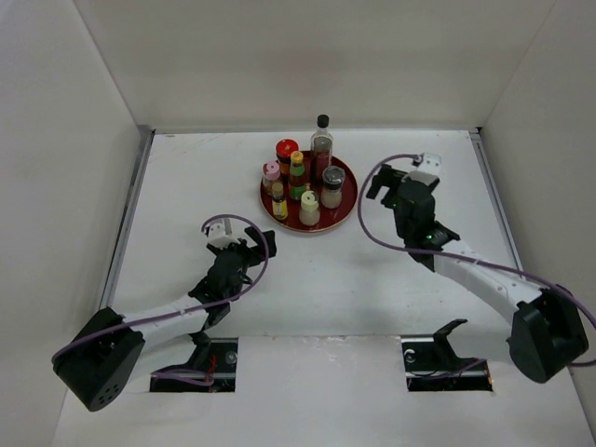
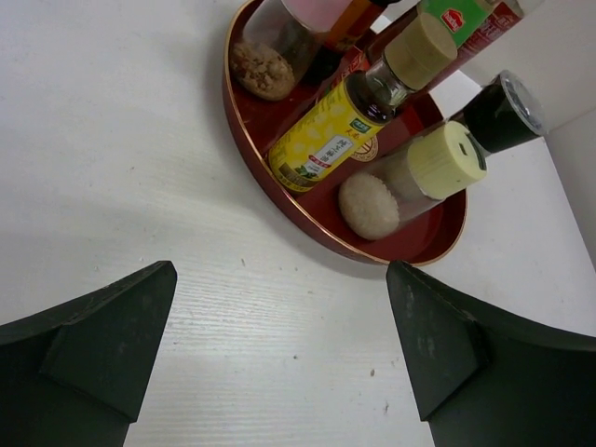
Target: Organize the condiment bottles
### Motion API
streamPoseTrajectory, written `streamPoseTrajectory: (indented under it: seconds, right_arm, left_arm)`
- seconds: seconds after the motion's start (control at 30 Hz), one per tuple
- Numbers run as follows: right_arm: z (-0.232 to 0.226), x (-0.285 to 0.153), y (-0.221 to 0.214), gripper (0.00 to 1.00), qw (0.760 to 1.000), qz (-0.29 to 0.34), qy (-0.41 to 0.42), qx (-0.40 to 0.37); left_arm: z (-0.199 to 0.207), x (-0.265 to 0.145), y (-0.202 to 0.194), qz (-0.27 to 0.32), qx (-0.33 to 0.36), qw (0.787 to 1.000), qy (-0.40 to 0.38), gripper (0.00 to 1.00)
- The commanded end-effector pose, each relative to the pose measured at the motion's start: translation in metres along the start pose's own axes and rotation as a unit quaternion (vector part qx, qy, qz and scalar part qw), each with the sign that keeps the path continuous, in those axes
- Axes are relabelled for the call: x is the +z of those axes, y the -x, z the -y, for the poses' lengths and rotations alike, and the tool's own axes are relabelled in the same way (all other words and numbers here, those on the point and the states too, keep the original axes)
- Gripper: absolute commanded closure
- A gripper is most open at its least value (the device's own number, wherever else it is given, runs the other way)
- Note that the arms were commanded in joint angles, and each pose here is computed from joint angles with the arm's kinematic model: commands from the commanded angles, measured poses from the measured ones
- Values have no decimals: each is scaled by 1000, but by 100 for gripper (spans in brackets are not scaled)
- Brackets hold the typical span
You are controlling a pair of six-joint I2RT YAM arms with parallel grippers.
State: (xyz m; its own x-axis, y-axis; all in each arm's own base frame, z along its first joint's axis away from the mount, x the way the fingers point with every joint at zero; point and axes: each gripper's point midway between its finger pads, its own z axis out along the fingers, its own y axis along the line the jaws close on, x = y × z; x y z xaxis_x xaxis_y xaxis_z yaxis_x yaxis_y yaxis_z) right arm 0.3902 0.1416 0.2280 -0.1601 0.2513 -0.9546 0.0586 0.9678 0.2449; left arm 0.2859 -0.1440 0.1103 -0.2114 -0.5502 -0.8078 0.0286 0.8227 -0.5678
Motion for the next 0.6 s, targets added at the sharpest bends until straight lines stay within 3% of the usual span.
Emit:
streamPoseTrajectory:
  seconds: [0.0, 0.17, 0.33, 0.57]
  right_arm:
    - [50, -7, -5, 0, 994, 27, -74, 70]
    - [64, -10, -42, 0, 989, 7, -89, 116]
    - [65, -10, -47, 0, 989, 11, -84, 118]
    - [93, -16, -37, 0, 982, 39, -106, 149]
  left_arm:
    - [23, 3, 4, -2, 8, 1000, -20, 0]
    - [54, 1, -17, -33, 34, 998, -46, 0]
    - [70, -3, -43, -89, 95, 991, -24, 0]
    - [99, -16, -54, -104, 148, 983, -11, 0]
